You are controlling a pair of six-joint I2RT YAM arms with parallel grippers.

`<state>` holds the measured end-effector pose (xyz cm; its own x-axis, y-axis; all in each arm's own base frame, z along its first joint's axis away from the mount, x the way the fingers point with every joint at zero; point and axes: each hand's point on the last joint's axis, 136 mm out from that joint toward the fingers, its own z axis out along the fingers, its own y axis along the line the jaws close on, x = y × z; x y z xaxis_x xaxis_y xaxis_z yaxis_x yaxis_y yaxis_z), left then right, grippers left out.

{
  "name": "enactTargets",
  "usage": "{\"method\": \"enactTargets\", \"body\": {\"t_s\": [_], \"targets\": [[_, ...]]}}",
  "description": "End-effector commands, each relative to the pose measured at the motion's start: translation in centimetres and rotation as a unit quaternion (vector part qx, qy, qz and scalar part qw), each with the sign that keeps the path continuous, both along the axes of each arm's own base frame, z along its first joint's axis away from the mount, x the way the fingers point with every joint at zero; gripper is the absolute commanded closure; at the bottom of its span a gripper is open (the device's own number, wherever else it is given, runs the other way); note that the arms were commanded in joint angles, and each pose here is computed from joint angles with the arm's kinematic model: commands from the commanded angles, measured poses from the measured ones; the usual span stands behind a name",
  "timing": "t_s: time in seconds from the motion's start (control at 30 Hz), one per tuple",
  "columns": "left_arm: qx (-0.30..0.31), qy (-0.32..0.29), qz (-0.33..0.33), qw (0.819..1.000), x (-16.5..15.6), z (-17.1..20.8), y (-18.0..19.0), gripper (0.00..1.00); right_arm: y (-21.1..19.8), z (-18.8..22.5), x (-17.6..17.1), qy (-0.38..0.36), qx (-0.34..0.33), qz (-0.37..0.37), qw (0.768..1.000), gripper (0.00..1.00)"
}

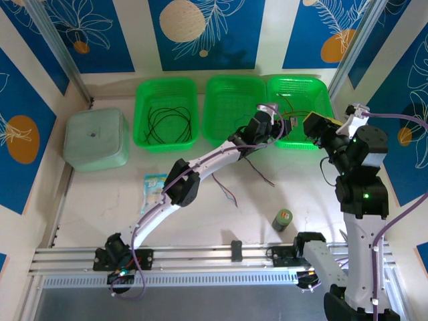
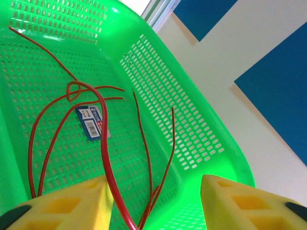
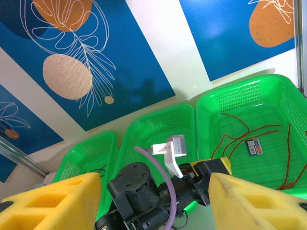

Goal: Untangle the cables

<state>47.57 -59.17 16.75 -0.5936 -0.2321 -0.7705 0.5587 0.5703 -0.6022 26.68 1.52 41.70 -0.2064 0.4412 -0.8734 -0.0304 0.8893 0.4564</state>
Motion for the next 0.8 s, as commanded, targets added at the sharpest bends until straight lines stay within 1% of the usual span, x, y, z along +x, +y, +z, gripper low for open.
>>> {"method": "enactTargets", "body": {"t_s": [0.0, 0.17, 0.27, 0.43, 0.57, 0.7, 0.77], "targets": [[-0.009, -0.010, -0.016, 1.000, -0.7, 3.6, 0.2, 0.45, -0.1, 0.2, -0.3, -0.008, 0.001, -0.001, 1.000, 0.39], [-0.012, -0.039, -0.026, 0.999, -1.6, 7.5, 0.6, 0.38, -0.4, -0.5, -0.3, 0.000, -0.006, -0.010, 1.000, 0.39], [-0.017, -0.052, -0.024, 0.998, -2.0, 9.9, 1.3, 0.33, -0.5, -1.3, -0.1, 0.011, -0.003, -0.013, 1.000, 0.39], [-0.014, -0.065, -0.015, 0.998, -2.8, 12.6, 2.9, 0.25, -0.6, -2.9, 0.2, 0.032, 0.002, -0.016, 0.999, 0.39], [-0.003, -0.076, -0.015, 0.997, -3.7, 13.9, 4.5, 0.25, -0.7, -5.0, 0.5, 0.073, 0.002, -0.018, 0.997, 0.39], [0.023, -0.073, -0.013, 0.997, -4.8, 14.3, 7.8, 0.28, 0.2, -9.4, 0.9, 0.153, 0.018, 0.000, 0.988, 0.45], [0.044, -0.060, -0.009, 0.997, -5.5, 13.6, 10.0, 0.28, 1.3, -11.6, 1.1, 0.184, 0.022, 0.023, 0.982, 0.50]]}}
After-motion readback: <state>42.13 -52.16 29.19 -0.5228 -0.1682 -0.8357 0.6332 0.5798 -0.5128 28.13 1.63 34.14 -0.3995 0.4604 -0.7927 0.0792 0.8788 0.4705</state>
